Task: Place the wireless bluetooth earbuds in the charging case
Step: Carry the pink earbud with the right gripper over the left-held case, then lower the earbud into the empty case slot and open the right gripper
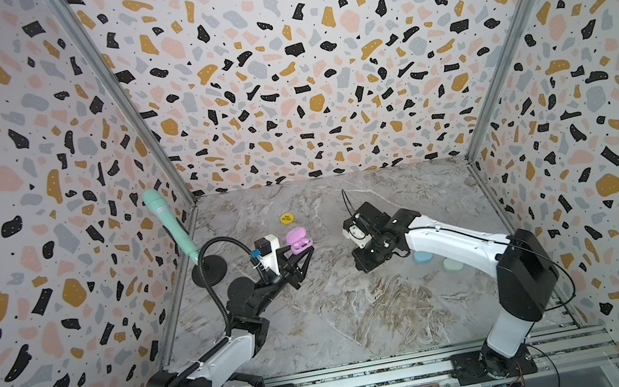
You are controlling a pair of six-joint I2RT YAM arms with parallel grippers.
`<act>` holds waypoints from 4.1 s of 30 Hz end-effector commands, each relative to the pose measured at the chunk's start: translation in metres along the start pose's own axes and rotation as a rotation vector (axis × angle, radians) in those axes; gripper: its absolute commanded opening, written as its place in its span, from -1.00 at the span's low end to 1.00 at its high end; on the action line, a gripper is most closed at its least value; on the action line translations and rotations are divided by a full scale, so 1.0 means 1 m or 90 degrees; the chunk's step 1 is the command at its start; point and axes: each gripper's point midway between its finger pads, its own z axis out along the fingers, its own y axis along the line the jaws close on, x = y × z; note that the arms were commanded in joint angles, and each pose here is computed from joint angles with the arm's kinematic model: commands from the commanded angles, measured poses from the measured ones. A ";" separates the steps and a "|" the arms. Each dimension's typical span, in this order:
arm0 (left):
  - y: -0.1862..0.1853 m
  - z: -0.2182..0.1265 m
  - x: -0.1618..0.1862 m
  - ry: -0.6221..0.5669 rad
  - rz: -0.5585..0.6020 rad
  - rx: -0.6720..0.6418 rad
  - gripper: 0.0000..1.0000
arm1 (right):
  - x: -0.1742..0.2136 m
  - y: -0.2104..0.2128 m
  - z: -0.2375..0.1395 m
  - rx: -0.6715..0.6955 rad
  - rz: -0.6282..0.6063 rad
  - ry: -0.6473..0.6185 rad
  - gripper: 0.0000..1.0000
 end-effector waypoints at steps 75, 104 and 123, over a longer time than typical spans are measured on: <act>-0.091 0.039 -0.018 -0.007 0.113 0.216 -1.00 | -0.060 0.114 -0.126 -0.382 0.041 -0.226 -0.62; -0.086 0.041 -0.017 -0.003 0.122 0.197 -1.00 | -0.052 0.115 -0.135 -0.373 0.044 -0.210 -0.40; -0.078 0.042 -0.011 0.014 0.145 0.169 -1.00 | -0.051 0.117 -0.152 -0.357 0.038 -0.221 -0.25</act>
